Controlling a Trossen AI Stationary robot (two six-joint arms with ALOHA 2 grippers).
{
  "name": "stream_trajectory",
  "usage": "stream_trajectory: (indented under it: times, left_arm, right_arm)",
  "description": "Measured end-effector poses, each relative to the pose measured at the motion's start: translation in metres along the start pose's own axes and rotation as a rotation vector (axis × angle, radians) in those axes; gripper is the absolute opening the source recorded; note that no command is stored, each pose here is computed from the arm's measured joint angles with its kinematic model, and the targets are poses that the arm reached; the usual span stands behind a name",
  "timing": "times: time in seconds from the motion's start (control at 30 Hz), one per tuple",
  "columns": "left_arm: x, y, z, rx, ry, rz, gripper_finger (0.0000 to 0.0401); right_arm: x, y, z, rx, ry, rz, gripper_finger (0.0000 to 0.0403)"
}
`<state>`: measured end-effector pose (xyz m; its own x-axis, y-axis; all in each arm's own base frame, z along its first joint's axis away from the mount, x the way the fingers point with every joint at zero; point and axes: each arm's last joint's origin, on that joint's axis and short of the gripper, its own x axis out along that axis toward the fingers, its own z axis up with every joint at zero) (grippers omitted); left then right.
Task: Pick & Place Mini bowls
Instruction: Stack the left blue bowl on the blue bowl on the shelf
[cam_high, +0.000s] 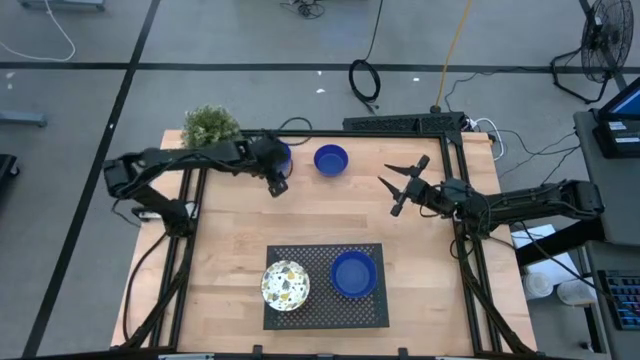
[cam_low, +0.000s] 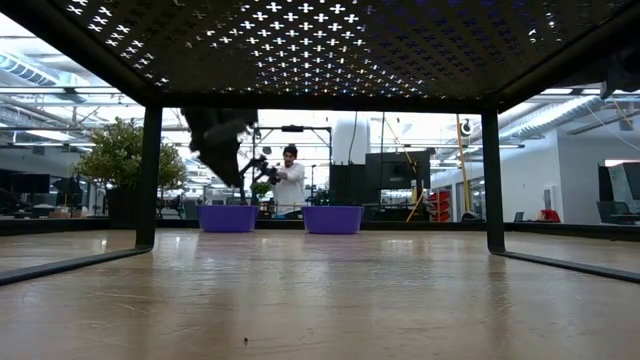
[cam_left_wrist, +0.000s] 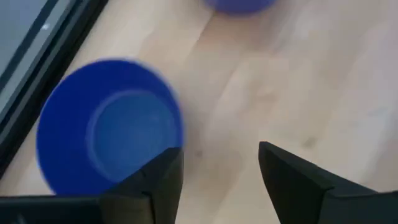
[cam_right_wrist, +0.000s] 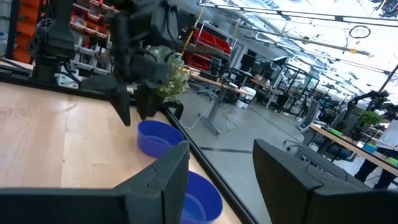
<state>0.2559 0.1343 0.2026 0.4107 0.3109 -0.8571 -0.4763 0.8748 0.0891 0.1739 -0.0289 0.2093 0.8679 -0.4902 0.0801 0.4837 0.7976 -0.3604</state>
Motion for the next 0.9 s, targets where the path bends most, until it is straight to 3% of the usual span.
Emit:
stream_trajectory:
  times: [0.33, 0.73, 0.9]
  left_arm:
    - [0.035, 0.008, -0.009, 0.058, 0.135, 0.131, 0.0214]
    - [0.063, 0.011, -0.019, 0.145, 0.241, 0.108, 0.0213]
    - [0.063, 0.007, -0.019, 0.186, 0.24, 0.099, 0.0176]
  right_arm:
    - [0.0, 0.0, 0.0, 0.0, 0.0, 0.001, 0.0164]
    - [0.0, 0.0, 0.0, 0.0, 0.0, 0.001, 0.0164]
    - [0.0, 0.0, 0.0, 0.0, 0.0, 0.001, 0.0164]
